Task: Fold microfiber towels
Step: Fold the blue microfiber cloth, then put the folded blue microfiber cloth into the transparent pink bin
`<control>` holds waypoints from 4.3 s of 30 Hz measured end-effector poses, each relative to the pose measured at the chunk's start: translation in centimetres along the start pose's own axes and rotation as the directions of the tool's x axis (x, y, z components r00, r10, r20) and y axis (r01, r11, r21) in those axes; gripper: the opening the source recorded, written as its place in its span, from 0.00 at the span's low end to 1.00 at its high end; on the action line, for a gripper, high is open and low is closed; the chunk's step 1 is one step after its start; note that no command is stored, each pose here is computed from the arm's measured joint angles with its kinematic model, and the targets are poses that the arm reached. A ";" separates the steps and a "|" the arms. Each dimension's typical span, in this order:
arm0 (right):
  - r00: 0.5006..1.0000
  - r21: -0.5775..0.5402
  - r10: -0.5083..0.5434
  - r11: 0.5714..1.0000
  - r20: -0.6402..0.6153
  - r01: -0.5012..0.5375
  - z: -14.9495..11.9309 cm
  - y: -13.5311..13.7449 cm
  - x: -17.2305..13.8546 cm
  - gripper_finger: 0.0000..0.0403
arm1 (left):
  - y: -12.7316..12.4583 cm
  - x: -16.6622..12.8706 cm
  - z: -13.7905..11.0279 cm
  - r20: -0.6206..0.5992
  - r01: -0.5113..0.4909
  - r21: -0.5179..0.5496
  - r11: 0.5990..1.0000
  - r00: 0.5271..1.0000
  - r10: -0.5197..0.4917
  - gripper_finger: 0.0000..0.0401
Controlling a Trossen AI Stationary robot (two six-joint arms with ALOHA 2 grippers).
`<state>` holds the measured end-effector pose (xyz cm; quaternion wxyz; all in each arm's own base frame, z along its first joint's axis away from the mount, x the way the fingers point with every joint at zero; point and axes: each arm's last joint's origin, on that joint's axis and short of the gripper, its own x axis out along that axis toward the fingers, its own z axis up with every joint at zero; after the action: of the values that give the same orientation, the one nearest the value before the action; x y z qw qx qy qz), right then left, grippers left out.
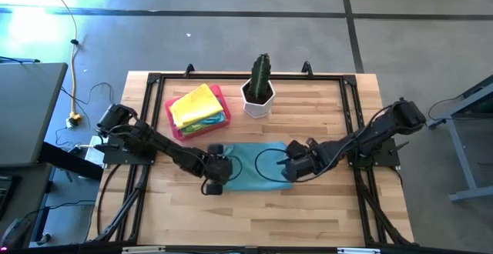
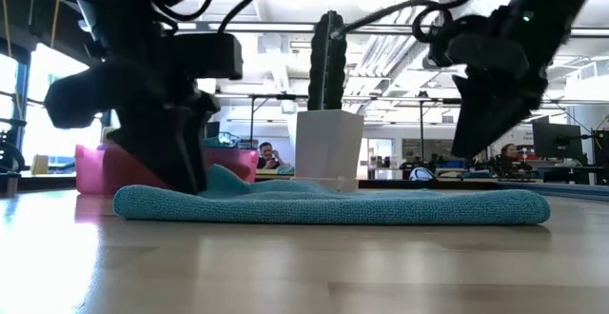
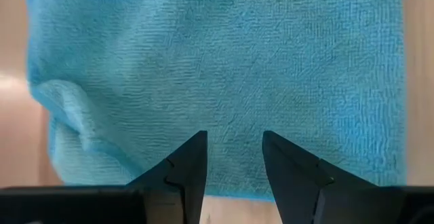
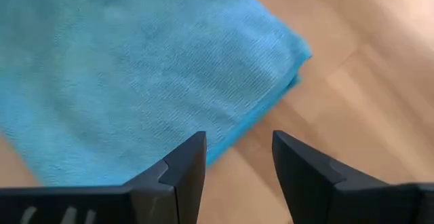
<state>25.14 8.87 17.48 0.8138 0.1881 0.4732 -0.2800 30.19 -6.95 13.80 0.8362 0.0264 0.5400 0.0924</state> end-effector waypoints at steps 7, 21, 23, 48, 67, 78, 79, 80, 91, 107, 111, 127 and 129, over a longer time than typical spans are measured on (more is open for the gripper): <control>0.994 0.170 0.104 0.980 0.020 -0.106 -2.4 0.0 1.6 0.41 | -0.4 0.7 -0.6 -0.045 0.063 -0.110 0.992 0.997 -0.068 0.33; 0.933 0.400 0.338 0.877 -0.120 -0.267 -5.8 0.8 1.9 0.55 | -2.6 1.2 0.0 0.036 0.245 -0.253 0.936 0.969 -0.243 0.33; 0.924 0.409 0.360 0.869 -0.131 -0.280 -6.0 1.0 1.7 0.55 | -2.6 1.2 0.0 0.039 0.246 -0.257 0.935 0.969 -0.245 0.33; 0.929 0.332 0.269 0.926 -0.254 -0.177 -6.9 -0.2 1.4 0.01 | -2.6 -0.5 1.9 0.141 0.286 -0.199 0.937 0.955 -0.261 0.33; 0.887 0.408 0.202 0.913 -0.415 -0.017 -2.8 -3.3 -3.9 0.00 | -1.1 -5.6 2.2 0.184 0.288 -0.117 0.950 0.947 -0.264 0.33; 0.904 0.268 0.162 0.962 -0.396 -0.055 2.9 3.7 -4.9 0.00 | -0.2 -9.2 1.4 0.201 0.268 -0.076 0.960 0.947 -0.249 0.33; 0.899 0.260 0.178 0.963 -0.401 -0.074 3.2 4.6 -4.6 0.00 | -0.3 -9.6 1.1 0.200 0.262 -0.071 0.962 0.949 -0.243 0.33; 0.892 0.251 0.182 0.965 -0.414 -0.081 3.5 5.3 -4.3 0.00 | -0.4 -9.9 1.2 0.217 0.265 -0.067 0.962 0.945 -0.245 0.33; 0.876 0.130 0.221 0.975 -0.430 -0.182 6.5 12.9 -1.6 0.00 | -0.6 -13.0 -0.9 0.222 0.185 -0.010 0.983 0.959 -0.178 0.33; 0.842 0.074 0.300 0.951 -0.449 -0.299 5.4 17.4 0.9 0.00 | -2.4 -14.7 -2.1 0.265 0.196 0.005 0.981 0.945 -0.190 0.33; 0.839 0.022 0.355 0.925 -0.413 -0.380 5.6 18.0 0.8 0.05 | -2.4 -14.7 -2.1 0.271 0.201 -0.030 0.979 0.944 -0.186 0.33; 0.842 -0.437 0.362 0.732 -0.401 -0.523 3.8 19.4 -2.1 0.44 | -3.6 -14.4 -1.8 0.306 0.223 -0.053 0.973 0.931 -0.197 0.33; 0.871 -0.510 0.281 0.721 -0.404 -0.469 2.4 19.2 -2.5 0.43 | -4.3 -14.3 -1.8 0.325 0.229 -0.014 0.973 0.921 -0.212 0.33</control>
<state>37.93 23.03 21.62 0.7897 0.0572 0.6046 0.0866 23.41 -13.91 25.23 0.9184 -0.0417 0.3934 0.0060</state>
